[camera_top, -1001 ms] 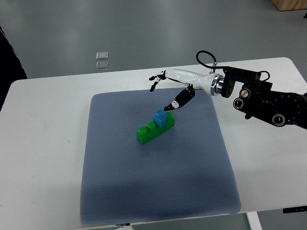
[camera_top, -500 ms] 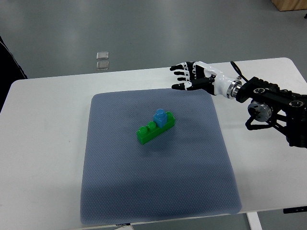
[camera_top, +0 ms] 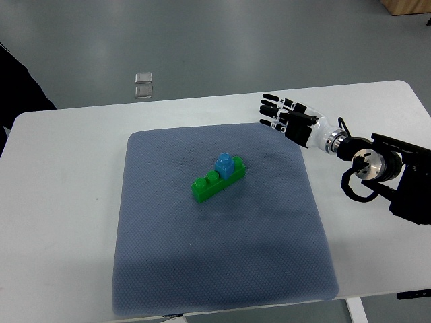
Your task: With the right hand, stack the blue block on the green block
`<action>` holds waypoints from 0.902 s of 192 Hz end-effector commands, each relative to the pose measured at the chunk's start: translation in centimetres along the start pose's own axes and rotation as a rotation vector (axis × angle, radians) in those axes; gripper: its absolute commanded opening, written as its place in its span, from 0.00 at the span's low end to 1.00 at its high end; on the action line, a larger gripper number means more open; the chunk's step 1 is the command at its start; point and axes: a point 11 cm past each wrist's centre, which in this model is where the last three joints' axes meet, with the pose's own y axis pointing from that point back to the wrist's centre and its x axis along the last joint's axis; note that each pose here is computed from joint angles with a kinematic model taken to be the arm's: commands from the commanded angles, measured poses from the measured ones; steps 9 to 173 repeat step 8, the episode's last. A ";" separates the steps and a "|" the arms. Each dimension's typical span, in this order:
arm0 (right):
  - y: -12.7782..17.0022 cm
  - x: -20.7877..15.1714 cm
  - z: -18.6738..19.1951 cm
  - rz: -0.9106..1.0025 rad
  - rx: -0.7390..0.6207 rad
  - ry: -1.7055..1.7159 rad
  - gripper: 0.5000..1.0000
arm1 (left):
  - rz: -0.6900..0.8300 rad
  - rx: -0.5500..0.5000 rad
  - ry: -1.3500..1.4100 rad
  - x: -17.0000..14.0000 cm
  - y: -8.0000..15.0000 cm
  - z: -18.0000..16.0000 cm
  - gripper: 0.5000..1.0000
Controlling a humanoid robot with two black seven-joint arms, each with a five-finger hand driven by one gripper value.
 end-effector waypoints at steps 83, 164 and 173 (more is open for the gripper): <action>-0.1 -0.7 0.3 -0.039 -0.003 -0.006 0.85 | 0.000 -0.001 0.000 0.0 0.0 0.0 1.00; -0.1 -0.7 0.3 -0.039 -0.003 -0.006 0.85 | 0.000 -0.001 0.000 0.0 0.0 0.0 1.00; -0.1 -0.7 0.3 -0.039 -0.003 -0.006 0.85 | 0.000 -0.001 0.000 0.0 0.0 0.0 1.00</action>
